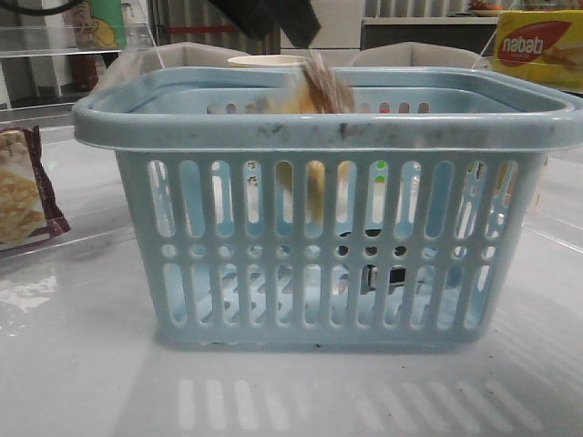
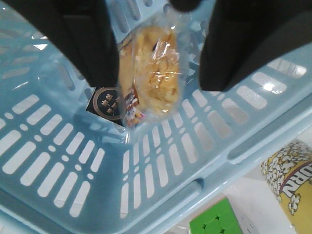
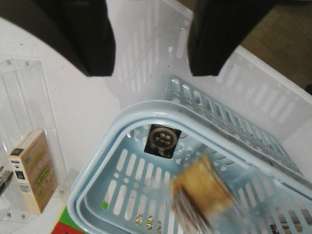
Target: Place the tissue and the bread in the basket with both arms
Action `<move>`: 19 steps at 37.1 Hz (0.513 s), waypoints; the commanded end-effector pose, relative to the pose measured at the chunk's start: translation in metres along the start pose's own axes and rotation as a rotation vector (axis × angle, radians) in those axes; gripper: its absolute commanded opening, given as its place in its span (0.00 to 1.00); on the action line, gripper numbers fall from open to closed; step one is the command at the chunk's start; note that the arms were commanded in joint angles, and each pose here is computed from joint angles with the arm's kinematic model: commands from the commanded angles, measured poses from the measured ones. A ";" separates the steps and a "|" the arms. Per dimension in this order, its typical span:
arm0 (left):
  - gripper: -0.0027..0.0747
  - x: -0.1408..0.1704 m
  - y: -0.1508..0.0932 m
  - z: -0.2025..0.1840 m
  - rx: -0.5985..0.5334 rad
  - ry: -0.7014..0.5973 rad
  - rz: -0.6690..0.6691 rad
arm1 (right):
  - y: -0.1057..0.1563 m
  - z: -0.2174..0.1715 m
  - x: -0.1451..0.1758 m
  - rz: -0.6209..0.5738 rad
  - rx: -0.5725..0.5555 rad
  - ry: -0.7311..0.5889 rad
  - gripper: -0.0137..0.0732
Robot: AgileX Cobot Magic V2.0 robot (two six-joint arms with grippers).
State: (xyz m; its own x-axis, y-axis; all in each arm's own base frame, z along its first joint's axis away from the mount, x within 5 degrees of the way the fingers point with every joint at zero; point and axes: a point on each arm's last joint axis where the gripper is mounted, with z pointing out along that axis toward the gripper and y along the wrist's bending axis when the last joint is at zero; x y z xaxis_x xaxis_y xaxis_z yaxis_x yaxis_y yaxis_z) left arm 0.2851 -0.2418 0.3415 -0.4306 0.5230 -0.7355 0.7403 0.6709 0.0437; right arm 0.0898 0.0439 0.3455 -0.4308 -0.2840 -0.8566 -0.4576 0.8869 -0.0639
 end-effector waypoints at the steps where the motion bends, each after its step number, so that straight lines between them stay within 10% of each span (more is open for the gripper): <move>1: 0.74 -0.021 0.000 -0.038 -0.010 -0.151 -0.024 | -0.001 -0.005 -0.012 -0.023 0.012 -0.086 0.68; 10: 0.74 -0.016 -0.013 -0.123 0.033 -0.290 -0.060 | -0.001 -0.005 -0.012 -0.023 0.012 -0.086 0.68; 19: 0.74 0.061 -0.027 -0.180 0.022 -0.315 -0.050 | -0.001 -0.005 -0.012 -0.023 0.012 -0.086 0.68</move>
State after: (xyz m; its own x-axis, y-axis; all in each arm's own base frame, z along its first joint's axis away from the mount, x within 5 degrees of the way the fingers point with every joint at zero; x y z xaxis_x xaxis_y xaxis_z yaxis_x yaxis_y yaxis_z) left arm 0.1658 -0.1514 0.4057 -0.3493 0.3820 -0.8556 0.7464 0.6655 -0.0077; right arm 0.0897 0.0438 0.3453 -0.4322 -0.2846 -0.8557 -0.4575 0.8869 -0.0639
